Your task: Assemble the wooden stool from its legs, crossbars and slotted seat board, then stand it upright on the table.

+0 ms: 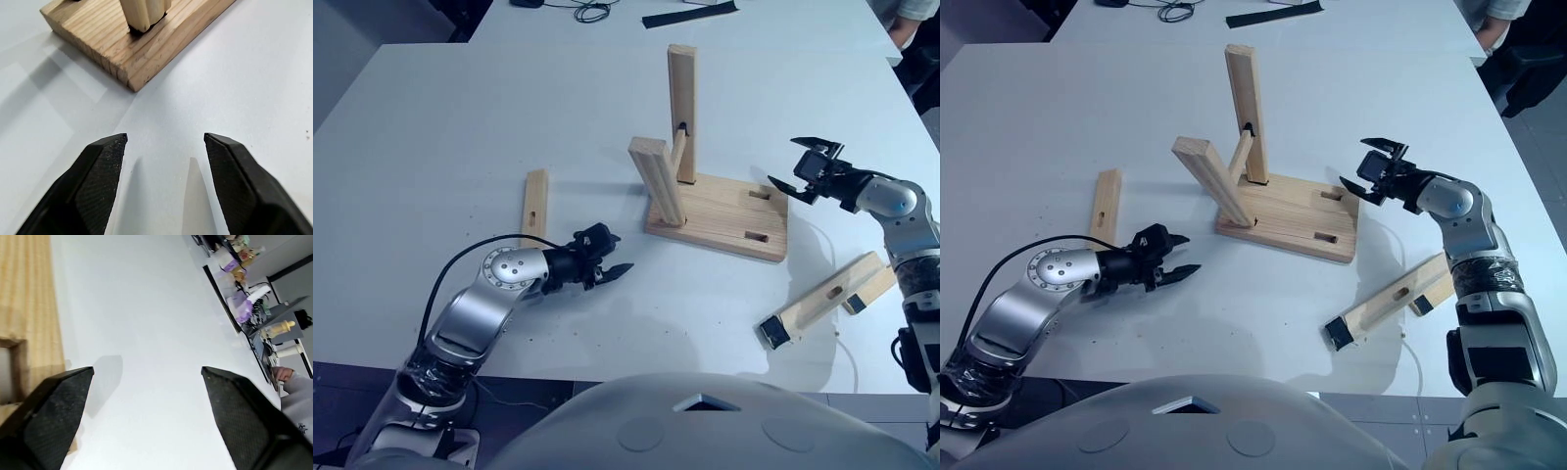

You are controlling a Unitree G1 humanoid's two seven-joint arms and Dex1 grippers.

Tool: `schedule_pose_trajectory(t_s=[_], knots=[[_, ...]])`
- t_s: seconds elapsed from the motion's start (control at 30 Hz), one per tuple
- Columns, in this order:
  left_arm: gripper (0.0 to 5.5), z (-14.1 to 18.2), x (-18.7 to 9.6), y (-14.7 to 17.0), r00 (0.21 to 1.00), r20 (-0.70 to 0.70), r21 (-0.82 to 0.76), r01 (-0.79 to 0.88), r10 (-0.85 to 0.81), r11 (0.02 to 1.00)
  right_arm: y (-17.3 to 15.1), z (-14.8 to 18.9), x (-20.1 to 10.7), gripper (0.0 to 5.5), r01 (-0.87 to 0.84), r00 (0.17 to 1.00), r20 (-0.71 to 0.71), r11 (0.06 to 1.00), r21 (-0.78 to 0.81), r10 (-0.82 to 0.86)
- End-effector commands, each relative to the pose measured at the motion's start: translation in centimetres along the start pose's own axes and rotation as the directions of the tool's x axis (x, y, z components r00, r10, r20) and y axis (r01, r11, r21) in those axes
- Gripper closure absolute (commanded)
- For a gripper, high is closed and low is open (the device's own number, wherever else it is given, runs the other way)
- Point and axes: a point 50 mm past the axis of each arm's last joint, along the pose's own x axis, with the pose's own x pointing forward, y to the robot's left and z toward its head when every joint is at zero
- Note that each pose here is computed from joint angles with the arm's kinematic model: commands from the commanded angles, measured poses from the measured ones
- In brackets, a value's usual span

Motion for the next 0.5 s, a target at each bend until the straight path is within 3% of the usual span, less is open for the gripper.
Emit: schedule_pose_trajectory(t_s=[0.03,0.23,0.5], knots=[[2.57,0.4,0.4,0.2,1.0,-0.002,0.014,0.009,-0.009,1.0,-2.2,0.1,0.1,1.44,0.109,0.994,-0.005,0.994,0.004,-0.109],[2.57,0.8,0.6,-0.1,0.999,0.011,0.018,0.039,-0.039,0.999,0.2,-2.1,0.4,1.44,-0.027,0.994,-0.111,0.974,-0.225,0.002],[2.57,0.8,0.5,-0.1,0.999,0.001,0.024,0.052,-0.052,0.998,3.5,-2.8,-0.8,1.44,-0.21,0.978,-0.041,0.962,-0.175,0.206]])
